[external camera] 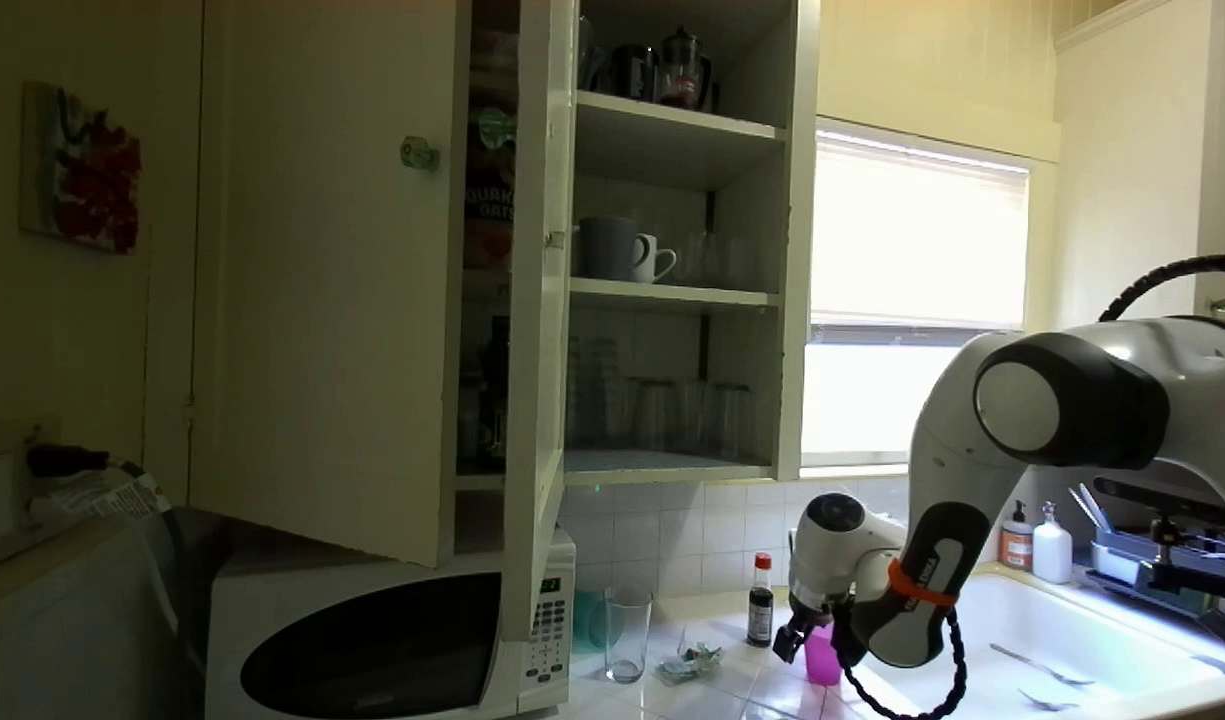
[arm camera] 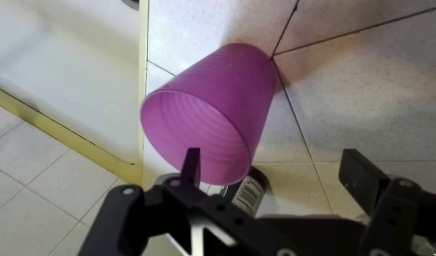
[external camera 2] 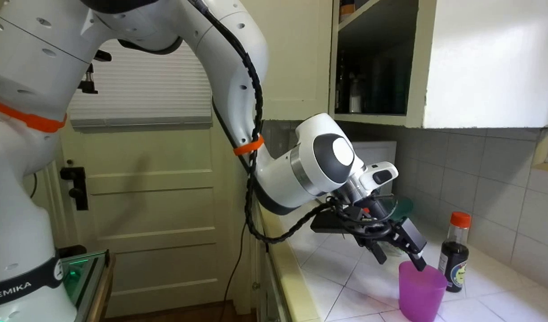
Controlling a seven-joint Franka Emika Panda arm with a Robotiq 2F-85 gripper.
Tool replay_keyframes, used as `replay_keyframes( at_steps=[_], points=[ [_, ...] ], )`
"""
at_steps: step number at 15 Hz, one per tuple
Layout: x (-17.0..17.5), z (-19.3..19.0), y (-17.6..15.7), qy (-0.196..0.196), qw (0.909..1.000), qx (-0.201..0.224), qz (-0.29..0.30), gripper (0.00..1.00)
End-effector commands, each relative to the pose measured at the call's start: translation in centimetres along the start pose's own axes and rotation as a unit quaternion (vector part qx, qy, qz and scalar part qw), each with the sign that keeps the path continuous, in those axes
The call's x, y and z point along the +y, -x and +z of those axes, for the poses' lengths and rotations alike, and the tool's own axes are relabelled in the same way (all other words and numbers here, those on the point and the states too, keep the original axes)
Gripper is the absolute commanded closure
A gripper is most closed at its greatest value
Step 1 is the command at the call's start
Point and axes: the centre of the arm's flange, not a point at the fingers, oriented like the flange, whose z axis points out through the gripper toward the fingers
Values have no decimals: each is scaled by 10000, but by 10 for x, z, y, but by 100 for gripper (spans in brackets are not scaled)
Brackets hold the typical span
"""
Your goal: Put the purple cup on the bottom shelf of the open upper cabinet.
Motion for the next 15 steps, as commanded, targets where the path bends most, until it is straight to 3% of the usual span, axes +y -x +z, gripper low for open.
replay_keyframes(
  at_steps=[1, 2, 3, 5, 12, 14, 15],
  points=[
    [-3, 21, 4, -175, 9998, 96, 43, 0],
    [-4, 23, 7, -194, 9998, 66, 65, 2],
    [-6, 23, 10, -192, 9998, 13, 85, 26],
    [-10, 22, 14, -186, 9997, -126, 115, 30],
    [-12, 0, 36, -209, 9966, -697, 377, 86],
    [-10, -15, 42, -186, 9959, -754, 470, 100],
    [-7, -27, 45, -124, 9958, -764, 498, 100]
  ],
)
